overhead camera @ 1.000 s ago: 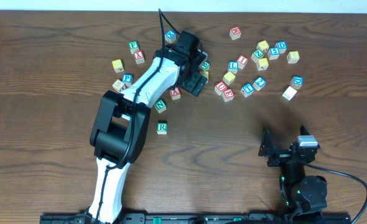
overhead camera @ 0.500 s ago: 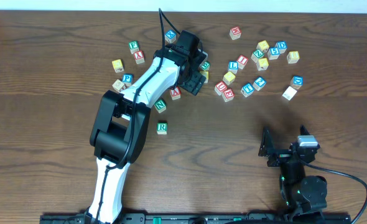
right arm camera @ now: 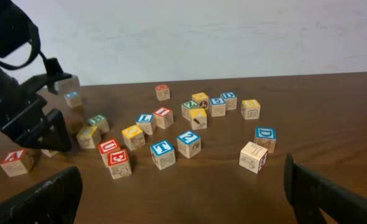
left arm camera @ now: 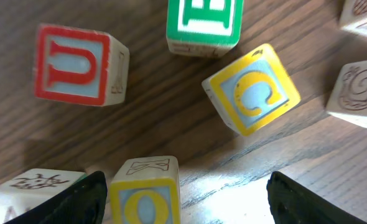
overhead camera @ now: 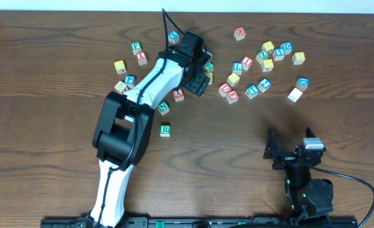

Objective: Spell out ROBOT
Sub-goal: 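Move the left gripper over the yellow O block, then lower the left gripper and close it on the yellow O block, then lift the O block and carry it beside the R block, then lower the yellow O block to the right of the R block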

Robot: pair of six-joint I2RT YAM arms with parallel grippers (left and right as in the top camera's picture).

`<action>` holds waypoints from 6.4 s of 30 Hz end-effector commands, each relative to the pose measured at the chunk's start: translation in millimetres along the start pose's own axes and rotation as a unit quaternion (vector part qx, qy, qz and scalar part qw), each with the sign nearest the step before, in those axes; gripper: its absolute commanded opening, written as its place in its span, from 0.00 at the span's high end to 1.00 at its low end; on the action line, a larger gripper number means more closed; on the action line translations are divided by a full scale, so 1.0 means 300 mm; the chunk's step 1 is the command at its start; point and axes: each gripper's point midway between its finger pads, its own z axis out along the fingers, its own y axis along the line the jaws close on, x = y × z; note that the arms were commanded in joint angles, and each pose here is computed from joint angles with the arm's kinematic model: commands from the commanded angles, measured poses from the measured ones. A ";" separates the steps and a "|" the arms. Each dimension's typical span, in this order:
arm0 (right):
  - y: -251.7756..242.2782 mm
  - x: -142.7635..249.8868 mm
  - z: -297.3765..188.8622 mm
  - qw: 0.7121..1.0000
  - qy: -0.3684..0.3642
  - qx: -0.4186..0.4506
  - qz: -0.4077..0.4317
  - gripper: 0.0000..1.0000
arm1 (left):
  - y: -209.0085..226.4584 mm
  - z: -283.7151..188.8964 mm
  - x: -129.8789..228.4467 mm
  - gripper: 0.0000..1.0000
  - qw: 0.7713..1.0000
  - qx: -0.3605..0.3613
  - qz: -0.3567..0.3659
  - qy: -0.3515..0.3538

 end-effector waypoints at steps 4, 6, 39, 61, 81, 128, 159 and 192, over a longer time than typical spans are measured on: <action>-0.004 0.006 0.001 1.000 0.003 0.002 -0.007 0.01 | 0.004 0.029 0.006 0.20 1.000 0.002 0.001 0.008; -0.004 0.006 0.001 1.000 0.003 0.002 -0.007 0.01 | 0.003 0.028 0.010 0.20 1.000 0.002 0.001 0.010; -0.004 0.005 0.001 1.000 0.003 0.002 -0.007 0.01 | 0.051 0.026 0.017 0.45 0.999 -0.034 -0.001 0.015; -0.004 0.006 0.001 1.000 0.003 0.002 -0.007 0.01 | 0.052 0.034 0.019 0.51 0.999 -0.034 -0.001 0.016; -0.004 0.005 0.001 1.000 0.002 0.002 -0.007 0.01 | 0.053 0.048 0.024 0.68 0.999 -0.034 -0.001 0.018; -0.004 0.006 0.001 1.000 0.003 0.002 -0.007 0.01 | -0.063 -0.964 0.091 0.92 0.984 -0.038 -0.127 -0.118; -0.004 0.006 0.001 1.000 0.003 0.002 -0.007 0.01 | -0.157 -0.421 0.547 0.92 0.960 -0.002 -0.278 -0.009; -0.004 0.006 0.001 1.000 0.003 0.002 -0.007 0.01 | -0.203 -0.209 0.534 0.92 0.974 -0.039 -0.223 0.015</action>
